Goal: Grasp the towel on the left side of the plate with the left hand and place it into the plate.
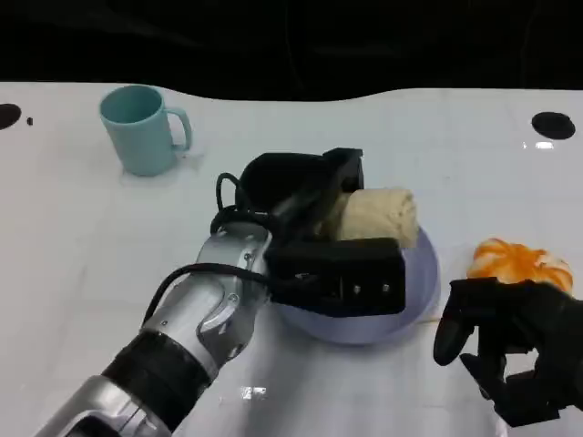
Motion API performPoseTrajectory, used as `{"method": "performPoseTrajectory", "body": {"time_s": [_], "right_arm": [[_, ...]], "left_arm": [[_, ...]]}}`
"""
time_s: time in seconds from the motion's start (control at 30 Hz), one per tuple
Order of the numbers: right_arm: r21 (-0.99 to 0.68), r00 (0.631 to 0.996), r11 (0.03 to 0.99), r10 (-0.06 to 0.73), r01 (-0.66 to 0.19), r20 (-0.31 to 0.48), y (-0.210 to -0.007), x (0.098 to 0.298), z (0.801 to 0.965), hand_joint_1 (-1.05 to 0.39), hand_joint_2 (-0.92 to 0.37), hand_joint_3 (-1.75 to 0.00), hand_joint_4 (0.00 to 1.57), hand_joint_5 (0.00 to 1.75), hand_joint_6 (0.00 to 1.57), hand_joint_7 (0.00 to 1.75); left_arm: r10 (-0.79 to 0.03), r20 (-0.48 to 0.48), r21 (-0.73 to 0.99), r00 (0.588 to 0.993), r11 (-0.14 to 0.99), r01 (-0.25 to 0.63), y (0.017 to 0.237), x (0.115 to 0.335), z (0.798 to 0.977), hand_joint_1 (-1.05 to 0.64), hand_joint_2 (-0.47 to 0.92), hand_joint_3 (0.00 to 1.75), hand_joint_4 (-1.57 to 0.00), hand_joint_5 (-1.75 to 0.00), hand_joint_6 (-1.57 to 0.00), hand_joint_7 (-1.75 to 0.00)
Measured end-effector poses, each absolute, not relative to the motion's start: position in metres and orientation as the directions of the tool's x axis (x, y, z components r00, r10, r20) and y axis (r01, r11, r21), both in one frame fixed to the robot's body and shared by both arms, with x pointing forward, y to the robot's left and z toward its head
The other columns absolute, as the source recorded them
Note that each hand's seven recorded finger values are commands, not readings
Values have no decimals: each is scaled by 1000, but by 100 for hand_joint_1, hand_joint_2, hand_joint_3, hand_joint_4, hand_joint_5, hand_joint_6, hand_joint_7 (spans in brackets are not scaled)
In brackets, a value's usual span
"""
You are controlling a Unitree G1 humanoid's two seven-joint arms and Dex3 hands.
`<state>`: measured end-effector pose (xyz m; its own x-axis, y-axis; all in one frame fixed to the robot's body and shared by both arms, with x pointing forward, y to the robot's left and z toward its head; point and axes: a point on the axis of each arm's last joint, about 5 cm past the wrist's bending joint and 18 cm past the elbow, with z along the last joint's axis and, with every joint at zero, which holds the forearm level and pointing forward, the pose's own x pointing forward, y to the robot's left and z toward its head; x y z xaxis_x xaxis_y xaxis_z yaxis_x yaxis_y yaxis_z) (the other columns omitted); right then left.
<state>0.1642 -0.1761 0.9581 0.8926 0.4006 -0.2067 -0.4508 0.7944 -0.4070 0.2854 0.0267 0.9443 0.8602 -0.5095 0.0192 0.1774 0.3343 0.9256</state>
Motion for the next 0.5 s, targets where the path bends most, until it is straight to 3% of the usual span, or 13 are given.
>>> {"method": "performPoseTrajectory", "body": {"time_s": [0.07, 0.2, 0.23, 0.27, 0.37, 0.5], "right_arm": [[-407, 892, 794, 401, -451, -207, -176, 164, 958, 3, -53, -114, 73, 175, 71, 144], [-407, 892, 794, 402, -451, -205, -176, 164, 958, 3, -53, -115, 73, 175, 71, 145], [-407, 892, 794, 402, -452, -205, -176, 164, 958, 3, -53, -115, 73, 175, 71, 145], [-406, 892, 794, 402, -452, -205, -176, 164, 958, 3, -53, -115, 73, 175, 71, 145], [-406, 892, 794, 403, -452, -205, -176, 164, 958, 3, -53, -115, 73, 175, 71, 145], [-404, 891, 795, 404, -453, -205, -176, 164, 958, 2, -53, -114, 73, 175, 71, 144]], "left_arm": [[-523, -13, 916, 852, 335, 219, 26, 285, 943, -27, 91, 10, -62, -153, -82, -45], [-544, -41, 909, 838, 328, 257, 26, 285, 943, -34, 92, 9, -49, -144, -69, -22], [-548, -50, 909, 835, 322, 265, 27, 285, 943, -38, 92, 10, -45, -128, -63, -15], [-550, -61, 909, 833, 313, 274, 27, 285, 943, -46, 92, 11, -42, -98, -53, -7], [-560, -105, 915, 822, 270, 300, 29, 285, 942, -57, 92, 12, -43, -60, -44, -1], [-565, -132, 921, 814, 234, 311, 29, 285, 943, -64, 92, 11, -38, -51, -40, 0]]}}
